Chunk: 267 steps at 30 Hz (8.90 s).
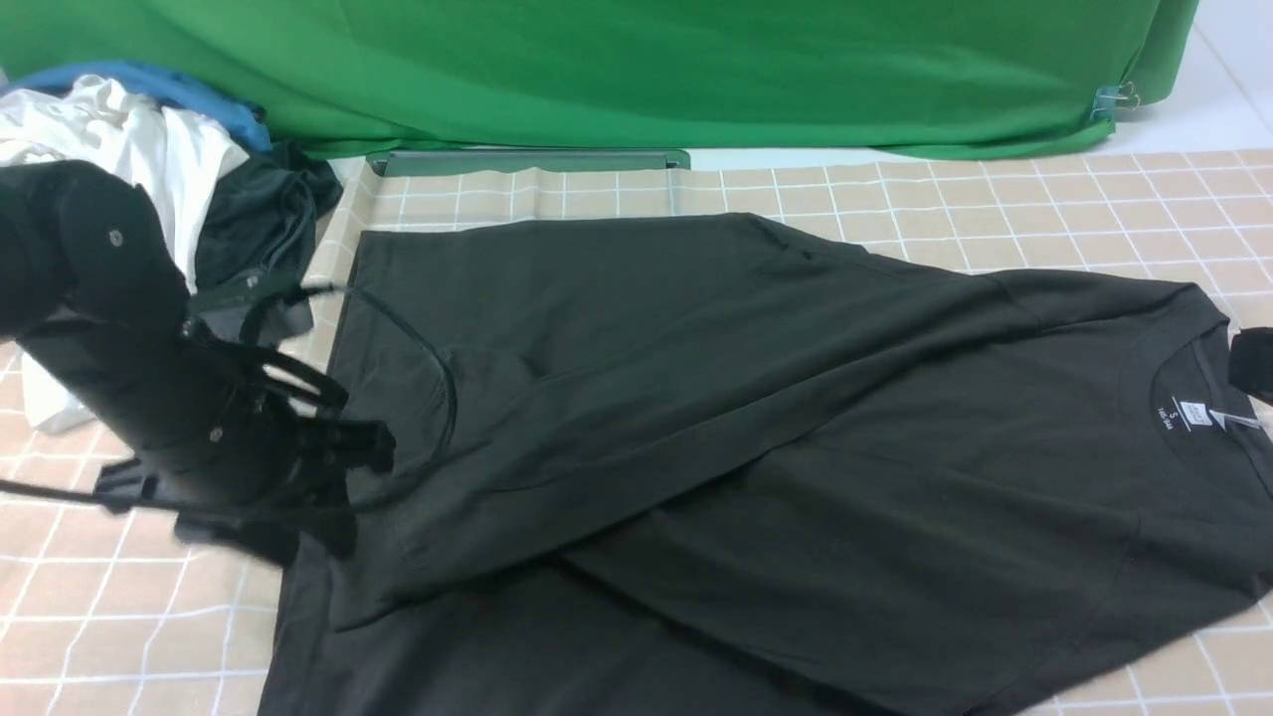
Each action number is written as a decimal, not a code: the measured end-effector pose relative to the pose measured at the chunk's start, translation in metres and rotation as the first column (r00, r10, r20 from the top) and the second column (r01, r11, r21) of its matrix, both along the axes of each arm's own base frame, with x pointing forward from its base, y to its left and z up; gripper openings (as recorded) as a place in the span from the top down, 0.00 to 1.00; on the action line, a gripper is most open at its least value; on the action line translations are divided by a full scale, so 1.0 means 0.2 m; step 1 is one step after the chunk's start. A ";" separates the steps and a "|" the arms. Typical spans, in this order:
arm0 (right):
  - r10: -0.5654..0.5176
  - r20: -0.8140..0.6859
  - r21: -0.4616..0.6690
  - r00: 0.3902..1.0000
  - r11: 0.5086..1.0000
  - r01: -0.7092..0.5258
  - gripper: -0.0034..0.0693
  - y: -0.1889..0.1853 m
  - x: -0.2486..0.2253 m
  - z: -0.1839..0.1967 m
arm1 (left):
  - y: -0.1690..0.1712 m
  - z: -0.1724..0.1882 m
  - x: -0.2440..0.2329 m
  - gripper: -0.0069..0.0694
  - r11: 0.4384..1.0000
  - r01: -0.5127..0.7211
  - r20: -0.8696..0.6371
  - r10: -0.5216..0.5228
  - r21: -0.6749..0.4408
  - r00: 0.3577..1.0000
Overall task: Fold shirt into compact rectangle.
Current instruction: 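Grasp the near edge of the shirt at its hem and shoulder corners, then fold the black garment in half by bringing its near edge over to the far edge, then pull the folded dark garment lengthwise by its ends to straighten it flat on the table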
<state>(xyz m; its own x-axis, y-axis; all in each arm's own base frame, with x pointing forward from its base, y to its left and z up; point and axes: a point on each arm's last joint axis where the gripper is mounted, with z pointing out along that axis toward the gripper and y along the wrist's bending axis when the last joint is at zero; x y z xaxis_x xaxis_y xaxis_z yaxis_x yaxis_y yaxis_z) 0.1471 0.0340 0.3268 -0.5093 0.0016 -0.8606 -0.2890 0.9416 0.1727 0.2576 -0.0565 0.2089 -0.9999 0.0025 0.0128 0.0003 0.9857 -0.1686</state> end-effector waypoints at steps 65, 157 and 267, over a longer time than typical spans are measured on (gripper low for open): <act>0.145 -0.704 -0.257 0.696 0.861 -0.439 0.47 0.18 0.27 -0.49 | 0.01 -0.02 -0.58 0.86 0.993 -0.046 0.122 0.033 0.111 0.992; 0.260 -0.501 -0.133 0.825 0.919 -0.370 0.90 0.73 1.75 -0.81 | -0.11 0.11 1.06 0.89 0.996 0.046 0.381 -0.012 -0.079 0.924; -0.331 -0.860 -0.333 0.388 0.941 0.063 0.81 -0.66 0.84 -0.61 | 0.23 0.08 0.22 0.89 0.986 0.116 -0.046 -0.111 0.123 0.993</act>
<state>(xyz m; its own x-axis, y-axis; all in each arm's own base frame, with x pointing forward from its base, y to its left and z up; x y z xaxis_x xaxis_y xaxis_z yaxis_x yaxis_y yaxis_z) 0.3159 -0.0977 0.2042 -0.9888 0.1051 0.1059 0.1058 0.9944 0.0011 0.3015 -0.0096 0.2242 -0.9920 0.1114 0.0590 0.1088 0.9930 -0.0458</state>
